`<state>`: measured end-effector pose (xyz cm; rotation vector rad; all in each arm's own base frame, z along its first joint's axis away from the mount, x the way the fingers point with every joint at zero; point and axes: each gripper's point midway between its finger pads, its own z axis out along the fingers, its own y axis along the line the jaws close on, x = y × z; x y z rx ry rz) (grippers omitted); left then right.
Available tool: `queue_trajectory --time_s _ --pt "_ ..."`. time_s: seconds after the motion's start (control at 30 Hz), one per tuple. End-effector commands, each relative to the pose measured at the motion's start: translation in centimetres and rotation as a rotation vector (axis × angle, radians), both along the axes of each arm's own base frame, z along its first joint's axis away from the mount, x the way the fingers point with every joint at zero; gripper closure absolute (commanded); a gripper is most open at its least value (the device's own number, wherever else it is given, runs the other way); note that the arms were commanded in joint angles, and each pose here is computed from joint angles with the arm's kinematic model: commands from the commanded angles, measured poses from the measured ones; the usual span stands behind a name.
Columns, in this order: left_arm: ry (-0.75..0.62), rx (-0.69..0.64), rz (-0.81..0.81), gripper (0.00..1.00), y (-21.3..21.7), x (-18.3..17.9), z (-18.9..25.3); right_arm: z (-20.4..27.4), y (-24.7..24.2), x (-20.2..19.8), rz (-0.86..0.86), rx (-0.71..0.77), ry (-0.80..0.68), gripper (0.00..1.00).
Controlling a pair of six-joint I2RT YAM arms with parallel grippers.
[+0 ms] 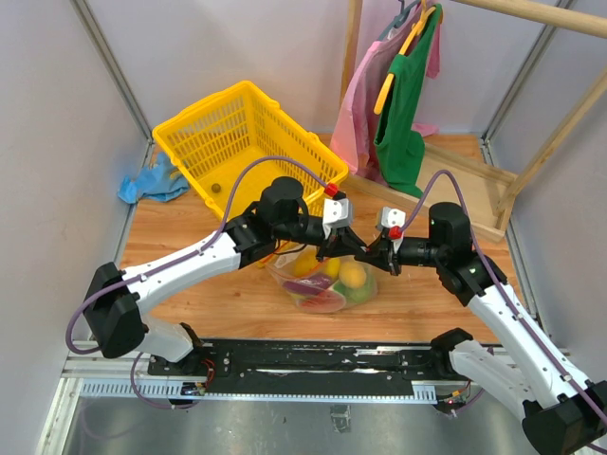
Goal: Place the food in the zip-top bag and seal the zipper
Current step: Zip the zipper food storage bag at the center of the board.
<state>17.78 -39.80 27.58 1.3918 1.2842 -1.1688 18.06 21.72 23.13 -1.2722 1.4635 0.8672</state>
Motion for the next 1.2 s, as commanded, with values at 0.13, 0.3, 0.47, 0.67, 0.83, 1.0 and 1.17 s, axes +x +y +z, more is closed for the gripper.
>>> queue_trajectory --time_s 0.13,0.3,0.47,0.67,0.83,1.0,1.17 --pt "-0.046 0.042 0.048 1.0 1.3 0.4 0.7 1.5 -0.4 0.9 -0.031 0.021 -0.043 0.99" --pt "-0.039 0.08 0.078 1.0 2.0 0.6 0.0 1.7 -0.6 1.2 -0.046 0.025 -0.045 0.99" --pt "-0.044 0.097 0.098 1.0 2.5 0.8 -0.1 1.9 -0.6 1.0 -0.036 0.034 -0.041 0.99" --pt "-0.06 0.109 0.122 1.0 3.0 1.1 -0.1 2.1 -0.8 1.3 -0.055 0.036 -0.046 0.99" --pt "-0.064 0.073 0.07 1.0 2.2 0.7 0.9 2.7 -0.2 0.9 -0.007 0.064 -0.04 0.88" --pt "-0.043 0.044 0.028 1.0 1.2 0.4 1.6 2.6 0.3 0.7 0.023 0.068 -0.028 0.75" --pt "-0.024 0.018 0.009 1.0 0.8 0.2 2.1 2.2 0.8 0.8 0.038 0.068 -0.022 0.69"
